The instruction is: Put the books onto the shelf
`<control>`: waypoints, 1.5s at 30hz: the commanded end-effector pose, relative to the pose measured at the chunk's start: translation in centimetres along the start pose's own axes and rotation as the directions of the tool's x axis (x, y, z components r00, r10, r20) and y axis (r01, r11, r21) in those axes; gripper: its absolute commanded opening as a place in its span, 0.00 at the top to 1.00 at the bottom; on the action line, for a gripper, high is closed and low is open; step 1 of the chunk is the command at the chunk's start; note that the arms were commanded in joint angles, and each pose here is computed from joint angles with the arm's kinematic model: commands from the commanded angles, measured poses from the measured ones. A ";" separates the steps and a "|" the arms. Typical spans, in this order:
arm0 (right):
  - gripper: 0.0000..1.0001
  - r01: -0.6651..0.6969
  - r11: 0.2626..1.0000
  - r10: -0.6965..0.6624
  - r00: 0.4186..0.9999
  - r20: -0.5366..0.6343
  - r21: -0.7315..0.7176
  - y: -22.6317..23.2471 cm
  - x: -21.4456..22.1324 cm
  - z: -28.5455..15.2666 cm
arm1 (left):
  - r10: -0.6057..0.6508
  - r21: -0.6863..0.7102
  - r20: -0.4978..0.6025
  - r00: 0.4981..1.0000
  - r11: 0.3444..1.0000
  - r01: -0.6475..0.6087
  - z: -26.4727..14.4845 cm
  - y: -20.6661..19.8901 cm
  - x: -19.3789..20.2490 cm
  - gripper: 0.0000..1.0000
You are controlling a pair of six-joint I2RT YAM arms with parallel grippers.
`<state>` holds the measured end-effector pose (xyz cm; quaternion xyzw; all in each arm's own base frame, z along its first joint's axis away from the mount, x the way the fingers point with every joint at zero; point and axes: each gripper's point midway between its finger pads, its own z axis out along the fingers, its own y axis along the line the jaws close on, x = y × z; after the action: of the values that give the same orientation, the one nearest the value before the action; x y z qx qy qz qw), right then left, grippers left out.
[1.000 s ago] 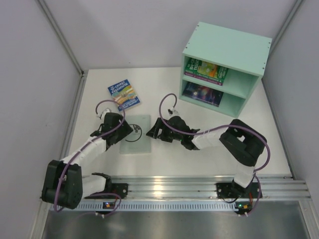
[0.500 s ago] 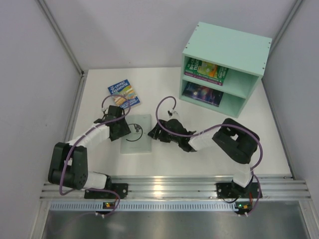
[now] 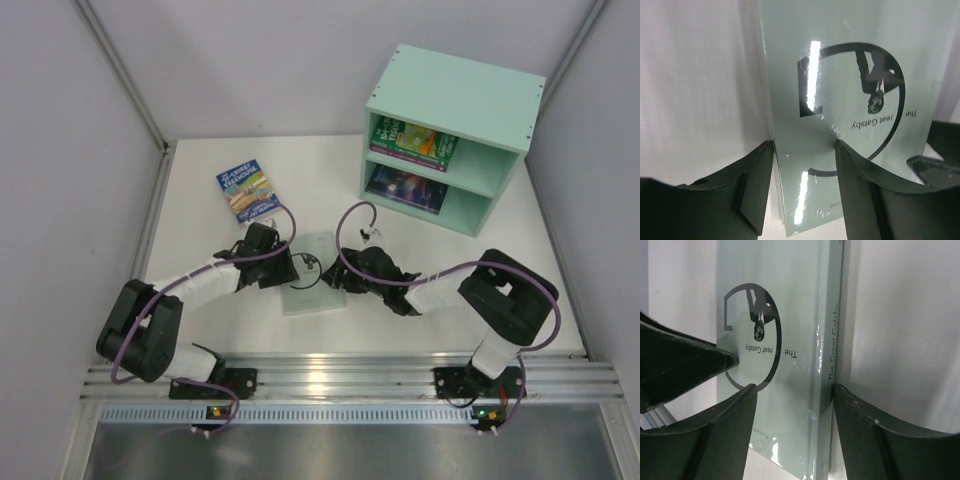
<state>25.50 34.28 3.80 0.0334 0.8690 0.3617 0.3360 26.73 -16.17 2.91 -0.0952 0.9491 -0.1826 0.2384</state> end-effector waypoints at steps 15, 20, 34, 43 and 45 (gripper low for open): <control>0.37 0.078 0.989 -0.068 0.994 -0.085 0.122 -6.6 -2.4 -1.8 | -0.004 -0.039 -0.069 0.998 0.999 0.002 0.4 -0.3 0.2 0.30; 0.37 0.080 0.988 -0.062 0.988 -0.138 0.131 -6.1 -1.6 -0.4 | -0.025 -0.038 -0.102 0.994 0.999 0.021 1.0 0.1 0.6 0.42; 0.35 -0.114 0.973 0.084 0.985 -0.152 -0.199 0.7 -3.5 -0.3 | -0.092 0.138 -0.281 0.955 0.981 0.136 3.2 -1.7 4.8 1.00; 0.36 -0.097 0.890 0.064 0.994 -0.089 -0.445 5.3 -6.1 -5.8 | -0.097 0.128 -0.269 0.958 0.983 0.135 3.2 -1.4 4.8 1.00; 0.36 -0.099 0.880 0.072 0.994 -0.076 -0.465 5.7 -6.4 -6.6 | -0.098 0.117 -0.268 0.958 0.984 0.133 3.3 -1.1 5.0 1.00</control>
<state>27.47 28.39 4.67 0.0591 0.8608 0.4201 0.2810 28.17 -20.69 3.01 -0.1093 0.9224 -0.3295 0.1694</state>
